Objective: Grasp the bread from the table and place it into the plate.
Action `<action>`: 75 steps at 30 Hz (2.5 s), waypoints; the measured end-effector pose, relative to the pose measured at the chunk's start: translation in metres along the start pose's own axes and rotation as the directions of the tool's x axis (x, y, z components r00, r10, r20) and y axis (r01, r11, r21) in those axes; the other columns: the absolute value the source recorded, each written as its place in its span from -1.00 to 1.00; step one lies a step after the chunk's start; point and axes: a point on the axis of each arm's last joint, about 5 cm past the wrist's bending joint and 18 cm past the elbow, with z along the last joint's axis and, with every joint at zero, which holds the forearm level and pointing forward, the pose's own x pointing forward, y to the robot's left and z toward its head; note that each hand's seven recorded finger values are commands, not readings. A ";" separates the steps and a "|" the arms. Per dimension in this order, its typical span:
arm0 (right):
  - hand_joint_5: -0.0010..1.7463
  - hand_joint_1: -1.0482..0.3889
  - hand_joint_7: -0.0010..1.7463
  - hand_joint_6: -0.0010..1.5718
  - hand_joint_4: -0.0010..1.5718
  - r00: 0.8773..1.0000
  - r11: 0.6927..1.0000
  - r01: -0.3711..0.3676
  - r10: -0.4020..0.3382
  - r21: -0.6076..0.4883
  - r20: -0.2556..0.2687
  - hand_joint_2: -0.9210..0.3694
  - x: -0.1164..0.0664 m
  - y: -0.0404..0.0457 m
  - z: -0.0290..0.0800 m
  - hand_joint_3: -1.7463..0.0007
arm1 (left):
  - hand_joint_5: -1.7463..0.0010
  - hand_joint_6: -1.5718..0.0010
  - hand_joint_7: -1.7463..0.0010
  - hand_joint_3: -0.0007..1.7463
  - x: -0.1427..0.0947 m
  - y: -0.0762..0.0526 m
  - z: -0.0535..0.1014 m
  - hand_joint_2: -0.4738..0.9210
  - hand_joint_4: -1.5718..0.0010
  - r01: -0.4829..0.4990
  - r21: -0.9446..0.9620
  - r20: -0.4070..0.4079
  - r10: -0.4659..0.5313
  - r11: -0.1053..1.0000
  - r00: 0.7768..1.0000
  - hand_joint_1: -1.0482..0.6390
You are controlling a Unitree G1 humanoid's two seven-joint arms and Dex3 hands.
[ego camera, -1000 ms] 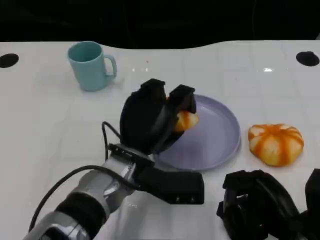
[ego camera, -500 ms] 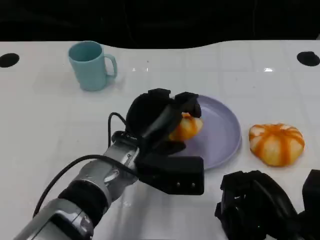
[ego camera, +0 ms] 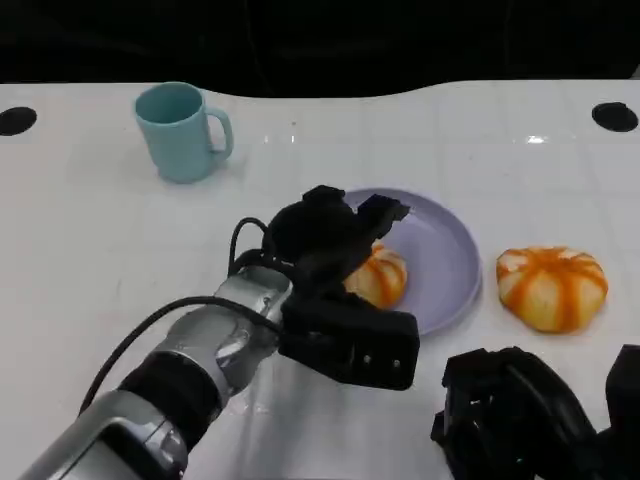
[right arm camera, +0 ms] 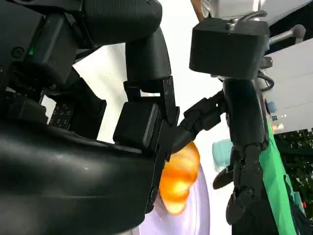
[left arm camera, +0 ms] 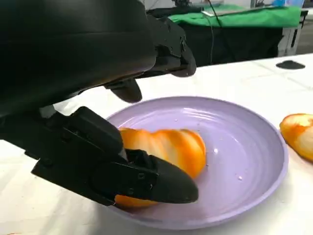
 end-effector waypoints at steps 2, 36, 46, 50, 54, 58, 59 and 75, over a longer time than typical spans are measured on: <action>0.55 -1.00 0.16 1.00 0.92 1.000 1.000 0.001 -0.001 -0.001 0.000 0.49 0.000 0.0000 0.000 -0.71 | 0.28 1.00 0.70 -0.57 0.000 0.003 0.000 1.00 1.00 -0.003 0.010 0.004 0.003 1.000 1.000 -1.00; 0.56 -1.00 0.16 1.00 0.88 1.000 1.000 0.004 -0.004 0.000 -0.007 0.43 0.000 -0.0007 0.001 -0.68 | -0.49 0.39 0.08 -0.69 -0.071 -0.001 -0.039 1.00 0.39 -0.175 -0.651 0.086 0.301 0.739 0.950 -0.61; 0.56 -1.00 0.16 1.00 0.92 1.000 1.000 -0.001 0.001 -0.002 -0.001 0.45 0.002 -0.0003 0.002 -0.67 | -0.99 0.37 -0.85 -0.59 -0.098 -0.017 -0.046 1.00 0.17 -0.173 -0.816 0.067 0.387 0.552 0.920 -0.69; 0.54 -1.00 0.13 1.00 0.92 1.000 1.000 -0.006 0.006 -0.003 0.000 0.44 0.002 -0.0003 0.002 -0.65 | -1.00 0.38 -0.99 -0.46 -0.108 -0.023 -0.047 1.00 0.09 -0.159 -0.845 0.057 0.382 0.510 0.922 -0.75; 0.54 -1.00 0.13 1.00 0.93 1.000 1.000 -0.008 0.008 -0.002 0.002 0.43 0.002 -0.0003 0.002 -0.64 | -1.00 0.28 -1.00 -0.43 -0.120 -0.030 -0.046 1.00 0.01 -0.172 -0.873 0.022 0.389 0.457 0.921 -0.74; 0.53 -1.00 0.13 1.00 0.94 1.000 1.000 -0.008 0.008 -0.002 0.002 0.44 0.002 -0.0003 0.002 -0.64 | -1.00 0.26 -1.00 -0.48 -0.128 -0.039 -0.041 1.00 -0.03 -0.145 -0.935 -0.016 0.370 0.324 0.929 -0.78; 0.53 -1.00 0.13 1.00 0.94 1.000 1.000 -0.008 0.008 -0.002 0.002 0.44 0.002 -0.0003 0.002 -0.64 | -1.00 0.25 -1.00 -0.50 -0.130 -0.042 -0.041 1.00 -0.05 -0.129 -0.949 -0.017 0.361 0.287 0.932 -0.77; 0.52 -1.00 0.12 1.00 0.96 1.000 1.000 -0.010 0.010 0.002 0.013 0.42 0.000 0.0004 0.003 -0.63 | -1.00 -0.07 -1.00 -0.67 -0.151 -0.064 -0.037 1.00 -0.32 -0.035 -0.999 -0.036 0.241 -0.009 0.970 -0.73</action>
